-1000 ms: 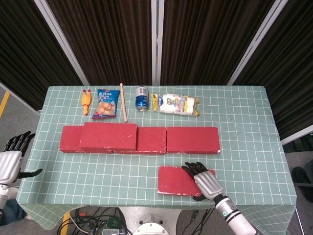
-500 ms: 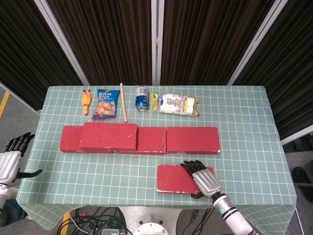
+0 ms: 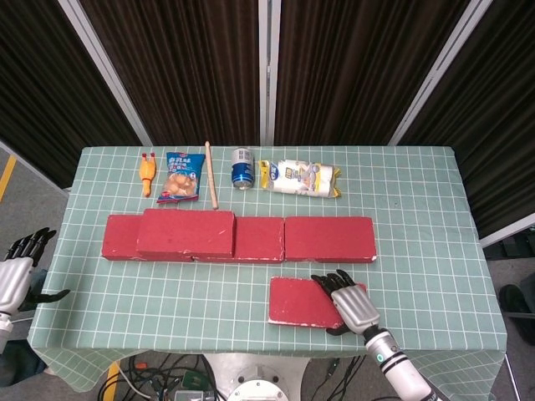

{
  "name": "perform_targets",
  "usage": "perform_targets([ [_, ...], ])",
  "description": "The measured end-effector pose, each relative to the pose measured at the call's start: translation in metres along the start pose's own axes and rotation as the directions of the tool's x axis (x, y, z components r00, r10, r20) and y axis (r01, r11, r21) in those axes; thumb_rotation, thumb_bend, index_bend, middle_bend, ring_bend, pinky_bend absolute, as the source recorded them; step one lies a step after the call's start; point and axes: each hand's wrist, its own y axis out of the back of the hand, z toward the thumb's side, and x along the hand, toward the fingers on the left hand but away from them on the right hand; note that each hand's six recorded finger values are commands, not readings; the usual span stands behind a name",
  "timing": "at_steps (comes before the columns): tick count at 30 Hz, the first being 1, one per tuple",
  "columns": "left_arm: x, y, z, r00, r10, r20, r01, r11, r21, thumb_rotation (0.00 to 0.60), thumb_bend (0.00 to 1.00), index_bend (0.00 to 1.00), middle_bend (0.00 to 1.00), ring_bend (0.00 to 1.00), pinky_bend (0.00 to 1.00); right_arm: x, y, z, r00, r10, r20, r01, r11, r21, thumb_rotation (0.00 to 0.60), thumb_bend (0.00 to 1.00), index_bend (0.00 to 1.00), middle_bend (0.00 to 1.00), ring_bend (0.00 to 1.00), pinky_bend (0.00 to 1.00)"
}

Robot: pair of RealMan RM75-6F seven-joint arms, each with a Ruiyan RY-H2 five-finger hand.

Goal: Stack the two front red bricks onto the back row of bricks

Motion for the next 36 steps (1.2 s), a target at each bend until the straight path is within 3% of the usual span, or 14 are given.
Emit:
perform_targets([
  [6, -0.001, 0.0, 0.002, 1.0, 0.0, 0.002, 0.0, 1.0, 0.001, 0.6, 0.0, 0.03, 0.0, 0.0, 0.0, 0.003, 0.007, -0.002, 0.999, -0.035, -0.007, 0.035, 0.999, -0.01, 0.6, 0.04, 0.15, 0.27, 0.18, 0.08],
  [12, -0.001, 0.0, 0.004, 1.0, -0.001, 0.004, 0.001, 1.0, 0.001, 0.6, 0.0, 0.03, 0.0, 0.0, 0.0, 0.009, 0.028, -0.003, 0.996, -0.082, -0.024, 0.081, 0.997, -0.019, 0.6, 0.04, 0.15, 0.27, 0.18, 0.1],
  [22, 0.0, -0.001, 0.006, 1.0, -0.006, 0.005, 0.006, 1.0, 0.0, 0.6, 0.0, 0.03, 0.0, 0.0, 0.0, -0.016, 0.113, 0.01, 0.972, -0.212, -0.104, 0.219, 0.974, 0.057, 0.6, 0.04, 0.15, 0.26, 0.18, 0.1],
  [31, -0.001, -0.002, 0.007, 1.0, -0.01, 0.007, 0.01, 1.0, -0.006, 0.6, 0.0, 0.03, 0.0, 0.0, 0.0, -0.062, 0.143, 0.028, 0.973, -0.134, -0.187, 0.16, 0.978, 0.132, 0.6, 0.04, 0.15, 0.26, 0.18, 0.11],
  [36, 0.0, -0.002, 0.007, 1.0, -0.013, 0.008, 0.013, 1.0, -0.019, 0.6, 0.0, 0.03, 0.0, 0.0, 0.0, -0.089, 0.152, 0.024, 0.98, -0.109, -0.166, 0.136, 0.978, 0.158, 0.6, 0.04, 0.15, 0.26, 0.18, 0.11],
])
